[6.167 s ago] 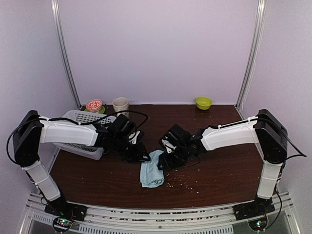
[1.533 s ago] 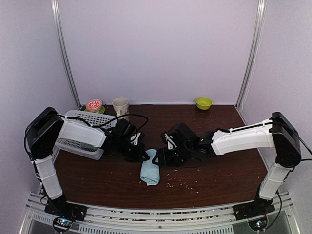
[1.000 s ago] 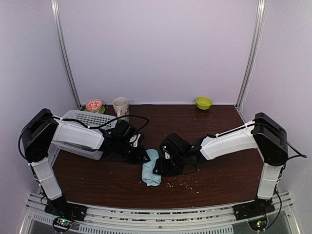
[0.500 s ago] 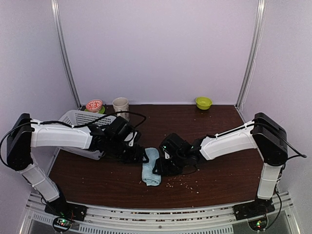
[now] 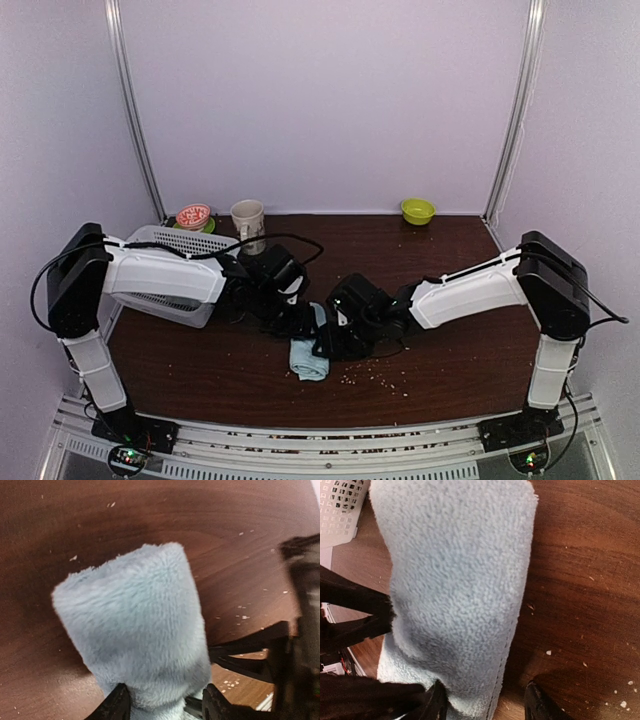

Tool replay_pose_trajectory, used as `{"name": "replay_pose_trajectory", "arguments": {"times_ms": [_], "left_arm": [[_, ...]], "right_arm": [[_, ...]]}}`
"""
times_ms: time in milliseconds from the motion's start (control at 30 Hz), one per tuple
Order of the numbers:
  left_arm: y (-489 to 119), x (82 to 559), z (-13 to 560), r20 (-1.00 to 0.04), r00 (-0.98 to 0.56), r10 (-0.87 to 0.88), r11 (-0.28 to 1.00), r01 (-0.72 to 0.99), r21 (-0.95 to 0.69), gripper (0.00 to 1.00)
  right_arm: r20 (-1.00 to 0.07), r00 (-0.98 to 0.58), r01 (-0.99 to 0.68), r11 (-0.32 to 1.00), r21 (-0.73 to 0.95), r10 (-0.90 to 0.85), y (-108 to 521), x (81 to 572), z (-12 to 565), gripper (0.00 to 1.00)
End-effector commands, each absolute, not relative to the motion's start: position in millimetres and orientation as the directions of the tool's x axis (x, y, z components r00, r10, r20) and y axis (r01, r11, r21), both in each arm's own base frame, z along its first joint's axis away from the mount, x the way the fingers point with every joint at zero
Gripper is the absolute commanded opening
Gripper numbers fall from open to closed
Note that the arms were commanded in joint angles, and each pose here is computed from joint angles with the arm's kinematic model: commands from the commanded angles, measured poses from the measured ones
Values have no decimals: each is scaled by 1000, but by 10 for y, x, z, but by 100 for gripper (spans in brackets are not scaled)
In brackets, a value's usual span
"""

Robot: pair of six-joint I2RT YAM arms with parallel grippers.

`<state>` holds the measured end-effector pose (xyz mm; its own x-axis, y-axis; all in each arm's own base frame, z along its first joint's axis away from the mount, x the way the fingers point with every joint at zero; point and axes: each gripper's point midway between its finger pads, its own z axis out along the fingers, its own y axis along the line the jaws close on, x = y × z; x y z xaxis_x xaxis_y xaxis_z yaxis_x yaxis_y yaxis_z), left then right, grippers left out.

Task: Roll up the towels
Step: Adjust the towel at the center of the board.

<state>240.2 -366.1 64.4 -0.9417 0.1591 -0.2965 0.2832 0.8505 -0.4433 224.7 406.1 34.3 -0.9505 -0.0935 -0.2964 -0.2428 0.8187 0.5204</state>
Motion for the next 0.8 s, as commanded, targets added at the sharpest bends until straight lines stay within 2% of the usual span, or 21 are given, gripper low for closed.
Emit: {"name": "replay_pose_trajectory", "arguments": {"times_ms": [0,333,533,700,767], "left_arm": [[-3645,2420,434,-270,-953,140,873,247,-420,51],[-3551,2449,391,-263,-950,170,902,258,-346,64],[-3570,2472,361,-256,-951,176,909,256,-329,65],[-3528,2497,381,-257,-952,164,921,241,-305,65],[-3520,2505,416,-265,-951,160,922,240,-304,64]], "right_arm": [[-290,-954,-211,853,477,-74,3887,2224,223,53],[-351,-936,-217,841,495,-35,3662,2244,572,55],[-409,-912,-249,835,490,-33,3550,2248,749,55],[-410,-911,-285,790,543,-47,3678,2193,783,53],[-403,-913,-310,765,565,-72,3808,2138,805,50]]}}
